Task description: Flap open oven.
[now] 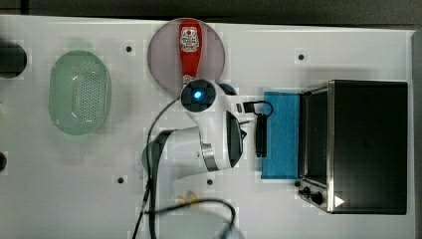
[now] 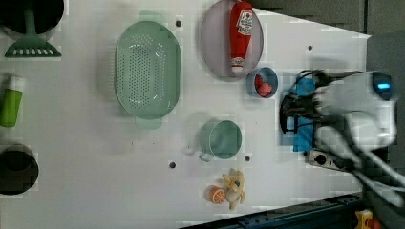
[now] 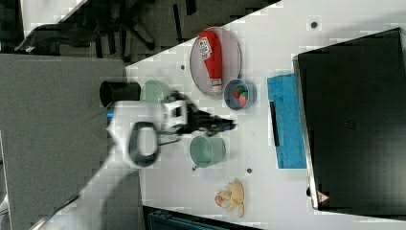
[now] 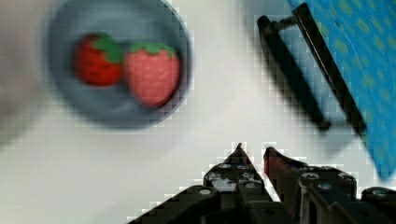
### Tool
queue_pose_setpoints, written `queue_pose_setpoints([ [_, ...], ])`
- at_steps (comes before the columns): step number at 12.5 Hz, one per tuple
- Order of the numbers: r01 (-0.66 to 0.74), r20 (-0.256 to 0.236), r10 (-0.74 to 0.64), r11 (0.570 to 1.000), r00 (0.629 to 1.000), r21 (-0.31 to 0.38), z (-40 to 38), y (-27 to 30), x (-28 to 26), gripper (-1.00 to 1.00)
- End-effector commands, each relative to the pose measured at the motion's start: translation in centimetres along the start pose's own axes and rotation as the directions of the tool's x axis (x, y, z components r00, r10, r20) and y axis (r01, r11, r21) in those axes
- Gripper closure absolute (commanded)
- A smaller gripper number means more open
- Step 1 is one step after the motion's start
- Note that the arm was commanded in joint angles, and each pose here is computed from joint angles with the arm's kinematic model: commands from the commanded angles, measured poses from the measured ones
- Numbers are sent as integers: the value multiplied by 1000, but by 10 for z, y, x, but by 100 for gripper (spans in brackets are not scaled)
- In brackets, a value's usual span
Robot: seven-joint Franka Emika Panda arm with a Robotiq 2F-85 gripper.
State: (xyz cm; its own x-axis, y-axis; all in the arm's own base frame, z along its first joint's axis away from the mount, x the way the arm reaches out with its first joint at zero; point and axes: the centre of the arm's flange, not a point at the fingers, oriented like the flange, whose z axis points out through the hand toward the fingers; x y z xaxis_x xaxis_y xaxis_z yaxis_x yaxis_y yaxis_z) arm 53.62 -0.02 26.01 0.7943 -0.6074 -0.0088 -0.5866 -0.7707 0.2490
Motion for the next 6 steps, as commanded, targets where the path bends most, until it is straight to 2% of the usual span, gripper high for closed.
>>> queue_pose_setpoints([
  [1,-156,12,156,976,988,152,-134,37,8,65],
  [2,-170,15,170,970,985,176,-168,52,6,65],
  [4,-191,-14,199,954,980,231,-232,82,7,65],
  [6,-219,5,224,947,975,234,-266,109,2,65],
])
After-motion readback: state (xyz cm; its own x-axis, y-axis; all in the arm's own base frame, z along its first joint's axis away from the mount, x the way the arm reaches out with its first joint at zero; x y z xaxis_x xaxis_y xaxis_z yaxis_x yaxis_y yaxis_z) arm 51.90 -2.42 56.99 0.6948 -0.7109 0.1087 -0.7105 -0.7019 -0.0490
